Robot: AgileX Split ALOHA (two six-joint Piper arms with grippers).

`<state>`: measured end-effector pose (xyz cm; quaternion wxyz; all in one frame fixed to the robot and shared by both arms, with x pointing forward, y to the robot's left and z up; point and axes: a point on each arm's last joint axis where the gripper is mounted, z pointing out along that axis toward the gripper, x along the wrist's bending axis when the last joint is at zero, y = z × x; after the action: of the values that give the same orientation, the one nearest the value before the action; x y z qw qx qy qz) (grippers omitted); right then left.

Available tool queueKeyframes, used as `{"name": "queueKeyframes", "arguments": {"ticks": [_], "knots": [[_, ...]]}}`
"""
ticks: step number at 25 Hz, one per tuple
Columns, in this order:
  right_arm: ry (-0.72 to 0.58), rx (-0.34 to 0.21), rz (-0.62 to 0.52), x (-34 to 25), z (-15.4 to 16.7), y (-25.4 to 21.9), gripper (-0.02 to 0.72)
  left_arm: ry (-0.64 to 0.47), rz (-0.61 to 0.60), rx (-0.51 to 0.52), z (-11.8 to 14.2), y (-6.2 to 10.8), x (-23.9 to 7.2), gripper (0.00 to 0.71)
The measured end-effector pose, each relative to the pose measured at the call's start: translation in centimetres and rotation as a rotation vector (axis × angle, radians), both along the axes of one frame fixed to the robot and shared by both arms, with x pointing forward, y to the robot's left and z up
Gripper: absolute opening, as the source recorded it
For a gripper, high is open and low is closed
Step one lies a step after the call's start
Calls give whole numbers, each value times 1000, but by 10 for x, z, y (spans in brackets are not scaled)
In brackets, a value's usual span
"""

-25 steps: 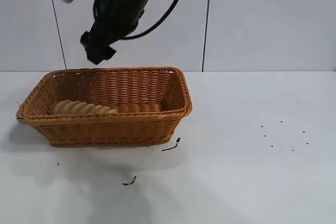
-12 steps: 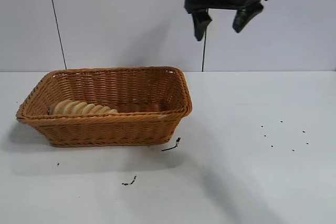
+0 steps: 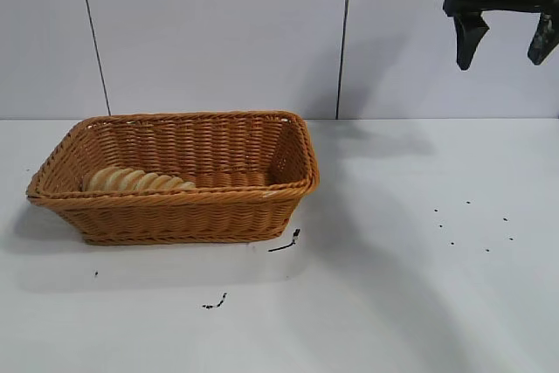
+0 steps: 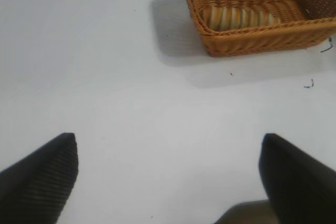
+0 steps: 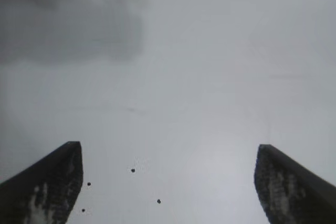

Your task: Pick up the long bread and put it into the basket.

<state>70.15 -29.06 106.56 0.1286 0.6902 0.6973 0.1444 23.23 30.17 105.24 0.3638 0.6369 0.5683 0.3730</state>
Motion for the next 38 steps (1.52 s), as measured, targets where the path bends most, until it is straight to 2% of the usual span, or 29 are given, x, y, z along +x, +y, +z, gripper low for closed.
{"name": "queueKeyframes", "arguments": {"ticks": [3, 9, 17, 21, 26, 38], "knots": [[-44, 18, 1, -8, 20, 1, 609, 0, 0, 0, 0, 0, 0, 696], [-96, 22, 2, -42, 58, 1, 609, 0, 0, 0, 0, 0, 0, 696], [-44, 21, 1, -141, 73, 0, 608, 0, 0, 0, 0, 0, 0, 696], [-16, 21, 1, -203, 66, -1, 608, 0, 0, 0, 0, 0, 0, 696], [11, 20, 0, -282, 39, -2, 608, 0, 0, 0, 0, 0, 0, 696], [-391, 1, 37, -416, -20, -4, 608, 0, 0, 0, 0, 0, 0, 696]]}}
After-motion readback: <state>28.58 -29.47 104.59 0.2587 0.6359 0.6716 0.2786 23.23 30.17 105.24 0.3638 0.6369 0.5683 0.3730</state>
